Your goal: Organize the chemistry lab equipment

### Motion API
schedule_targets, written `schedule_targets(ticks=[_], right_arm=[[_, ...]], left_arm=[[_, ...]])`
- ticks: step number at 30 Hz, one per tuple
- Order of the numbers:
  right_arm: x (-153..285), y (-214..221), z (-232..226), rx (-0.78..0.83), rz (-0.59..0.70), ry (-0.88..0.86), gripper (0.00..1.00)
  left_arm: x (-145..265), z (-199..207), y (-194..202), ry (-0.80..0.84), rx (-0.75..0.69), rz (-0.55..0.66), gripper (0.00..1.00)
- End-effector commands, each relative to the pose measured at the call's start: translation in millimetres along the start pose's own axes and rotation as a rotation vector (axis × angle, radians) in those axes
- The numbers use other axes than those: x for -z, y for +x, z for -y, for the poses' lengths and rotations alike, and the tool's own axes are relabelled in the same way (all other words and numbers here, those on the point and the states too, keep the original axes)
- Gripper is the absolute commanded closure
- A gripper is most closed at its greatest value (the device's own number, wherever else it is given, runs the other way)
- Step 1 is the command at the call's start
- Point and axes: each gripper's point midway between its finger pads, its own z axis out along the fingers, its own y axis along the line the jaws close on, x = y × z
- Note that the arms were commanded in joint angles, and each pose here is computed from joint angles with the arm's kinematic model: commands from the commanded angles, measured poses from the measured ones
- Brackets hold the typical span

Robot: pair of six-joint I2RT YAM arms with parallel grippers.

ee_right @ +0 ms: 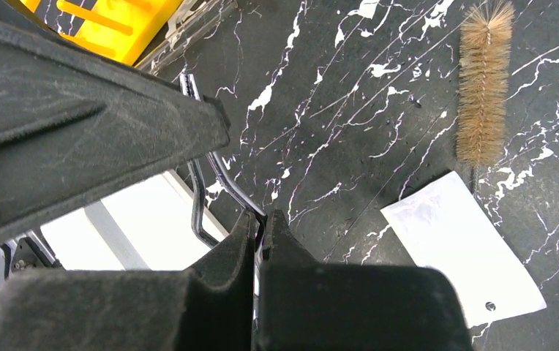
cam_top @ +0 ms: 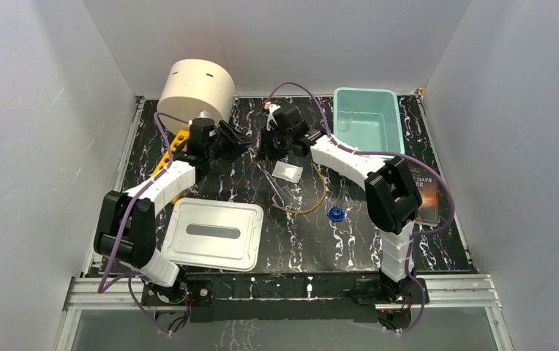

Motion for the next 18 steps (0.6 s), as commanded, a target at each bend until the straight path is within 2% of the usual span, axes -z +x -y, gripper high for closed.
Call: schedule_targets(ticks=[1,4,6,8,11,13,15,18], right_arm=[[28,-33,-21,0.034,0.112,-0.061,1.00],[30,-33,-21,0.038,0.113,-0.063,1.00],[31,-34,-20,0.036,0.116,-0.064,1.00],[32,-36,-20,0.033,0.120,-0.073,1.00],[32,-36,-23,0.033,0.118,-0.091,1.00],[32,-35,-25,0.026,0.115,-0.099,1.00],[32,-34,-24,0.019,0.114,-0.097,1.00],[32,-35,-25,0.015,0.114,-0.100,1.00]], left_arm=[[-1,19,-10,0.054,-0.037,0.040,0.64],[-1,19,-9,0.059,-0.044,0.033,0.76],[-1,22,-5,0.076,-0.051,0.012,0.79],[-2,22,0,0.078,-0.051,-0.006,0.79],[-3,23,4,0.092,-0.045,-0.024,0.70],[-4,26,3,0.101,-0.044,-0.023,0.71],[-4,30,3,0.117,-0.046,-0.027,0.77],[-4,39,4,0.165,-0.066,-0.043,1.00]])
